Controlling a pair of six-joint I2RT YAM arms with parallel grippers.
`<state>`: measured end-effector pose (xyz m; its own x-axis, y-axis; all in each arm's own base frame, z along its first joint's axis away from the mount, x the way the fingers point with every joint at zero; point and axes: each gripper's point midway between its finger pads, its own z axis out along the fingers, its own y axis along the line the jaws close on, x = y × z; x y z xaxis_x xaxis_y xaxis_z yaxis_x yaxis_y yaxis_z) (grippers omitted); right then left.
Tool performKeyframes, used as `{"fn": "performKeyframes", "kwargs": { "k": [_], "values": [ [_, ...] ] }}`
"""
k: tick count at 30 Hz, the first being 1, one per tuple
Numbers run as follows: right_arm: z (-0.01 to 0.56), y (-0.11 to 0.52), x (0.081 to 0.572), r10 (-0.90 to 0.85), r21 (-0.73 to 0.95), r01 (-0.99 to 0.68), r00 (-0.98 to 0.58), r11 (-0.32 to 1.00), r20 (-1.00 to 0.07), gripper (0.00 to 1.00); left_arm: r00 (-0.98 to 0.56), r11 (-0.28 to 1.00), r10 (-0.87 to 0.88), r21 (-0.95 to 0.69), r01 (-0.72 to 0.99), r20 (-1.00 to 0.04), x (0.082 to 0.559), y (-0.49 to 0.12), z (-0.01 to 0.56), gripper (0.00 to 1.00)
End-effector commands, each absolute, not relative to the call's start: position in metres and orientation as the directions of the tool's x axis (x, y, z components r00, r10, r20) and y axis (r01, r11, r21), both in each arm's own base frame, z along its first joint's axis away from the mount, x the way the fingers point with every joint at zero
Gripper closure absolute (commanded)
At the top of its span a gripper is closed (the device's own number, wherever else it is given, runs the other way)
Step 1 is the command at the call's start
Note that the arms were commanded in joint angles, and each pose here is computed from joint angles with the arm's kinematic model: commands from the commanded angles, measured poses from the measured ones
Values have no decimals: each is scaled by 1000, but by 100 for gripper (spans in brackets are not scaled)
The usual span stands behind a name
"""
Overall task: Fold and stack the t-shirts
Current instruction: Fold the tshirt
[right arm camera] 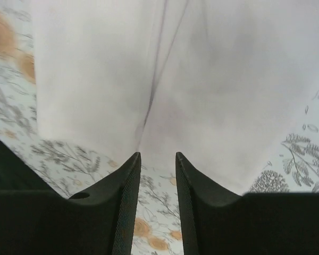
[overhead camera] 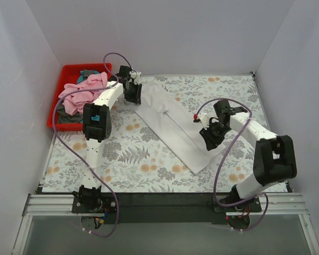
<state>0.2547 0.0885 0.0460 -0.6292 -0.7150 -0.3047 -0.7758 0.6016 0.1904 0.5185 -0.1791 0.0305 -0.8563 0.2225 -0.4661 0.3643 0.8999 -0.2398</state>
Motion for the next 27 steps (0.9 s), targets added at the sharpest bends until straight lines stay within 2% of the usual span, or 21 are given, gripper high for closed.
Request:
{"fn": "performKeyframes", "kwargs": {
  "k": [1,2,3,6,9,11,17,22,27],
  "values": [
    [103,133,250,-637,256,-801,-589,541,-497,60,-759,874,214,-227,430,-615,559,-187,91,73],
    [106,133,254,-634,249,-799,-591,548,-499,60,-747,867,182,-254,429,-639,558,-193,110,67],
    [108,132,259,-636,234,-800,-587,553,-501,60,-716,856,163,-263,444,-679,561,-197,126,66],
    [98,128,273,-664,211,-803,-584,557,-467,63,-705,829,124,-318,460,-698,538,-207,148,64],
    [73,127,282,-684,241,-793,-606,560,-406,67,-742,817,137,-348,460,-657,502,-216,142,64],
    [66,131,290,-684,239,-794,-605,559,-407,69,-775,810,142,-378,448,-615,478,-221,132,64],
    [44,142,288,-717,229,-806,-591,546,-369,73,-822,815,122,-417,403,-556,452,-217,115,64],
    [11,142,240,-769,259,-813,-579,521,-270,75,-826,829,123,-400,390,-551,455,-215,109,64],
    [-14,146,175,-859,275,-856,-489,438,-153,75,-821,840,193,-343,421,-537,459,-217,96,64]
  ]
}}
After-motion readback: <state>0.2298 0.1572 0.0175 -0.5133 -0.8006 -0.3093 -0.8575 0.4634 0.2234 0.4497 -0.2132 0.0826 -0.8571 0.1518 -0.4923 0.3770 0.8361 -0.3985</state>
